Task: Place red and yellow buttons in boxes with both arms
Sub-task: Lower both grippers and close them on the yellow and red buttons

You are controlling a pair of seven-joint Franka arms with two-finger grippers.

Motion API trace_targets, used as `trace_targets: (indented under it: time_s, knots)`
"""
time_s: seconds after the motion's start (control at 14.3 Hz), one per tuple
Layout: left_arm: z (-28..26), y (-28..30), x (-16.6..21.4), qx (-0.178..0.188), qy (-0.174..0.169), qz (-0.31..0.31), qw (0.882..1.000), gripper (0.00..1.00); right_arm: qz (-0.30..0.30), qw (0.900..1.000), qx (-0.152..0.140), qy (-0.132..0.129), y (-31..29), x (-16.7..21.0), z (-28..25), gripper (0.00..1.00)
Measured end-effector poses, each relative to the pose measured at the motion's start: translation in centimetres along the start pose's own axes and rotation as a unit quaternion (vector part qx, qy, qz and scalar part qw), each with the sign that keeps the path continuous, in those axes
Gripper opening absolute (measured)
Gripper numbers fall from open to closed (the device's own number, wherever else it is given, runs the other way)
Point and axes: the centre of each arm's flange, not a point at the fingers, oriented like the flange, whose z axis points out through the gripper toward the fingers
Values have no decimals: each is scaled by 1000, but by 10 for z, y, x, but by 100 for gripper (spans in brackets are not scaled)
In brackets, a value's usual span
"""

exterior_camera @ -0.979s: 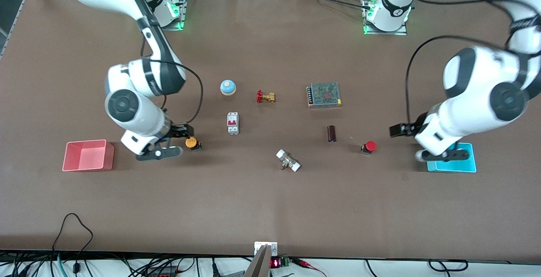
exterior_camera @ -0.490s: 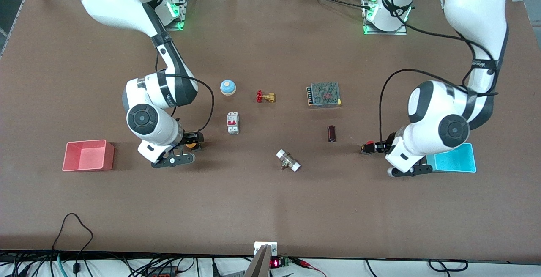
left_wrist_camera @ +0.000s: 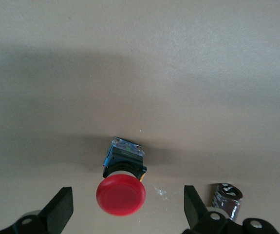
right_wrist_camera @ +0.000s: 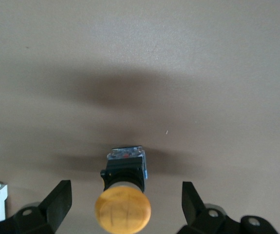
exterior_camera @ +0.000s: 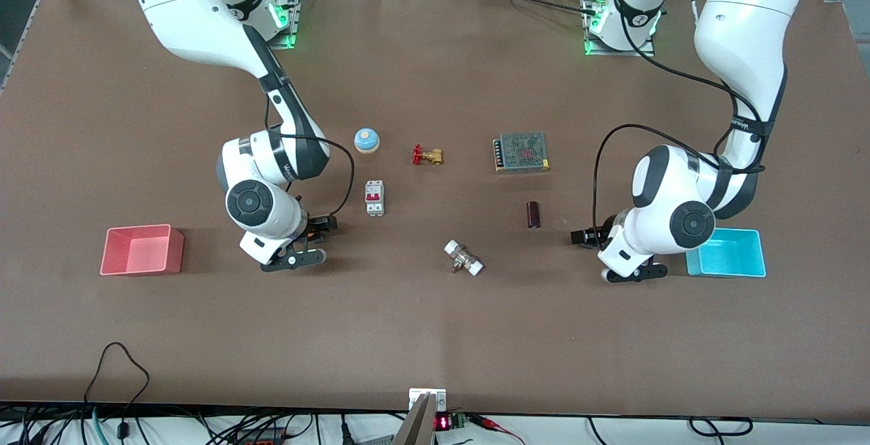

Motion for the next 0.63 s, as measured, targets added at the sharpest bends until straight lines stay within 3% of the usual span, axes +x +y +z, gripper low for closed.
trace_targets:
  time_s: [0.21, 0.35, 0.42, 0.63]
  knots:
    - [6, -2, -1, 0, 0, -1, 1000, 96, -1, 1000, 1, 6, -2, 2, 4, 100]
    - [6, -2, -1, 0, 0, -1, 1000, 81, -2, 1000, 0, 7, -3, 2, 10, 100]
    - [6, -2, -1, 0, 0, -1, 1000, 80, -2, 1000, 0, 6, -3, 3, 14, 100]
    - [6, -2, -1, 0, 0, -1, 1000, 54, -2, 1000, 0, 6, -3, 3, 17, 100]
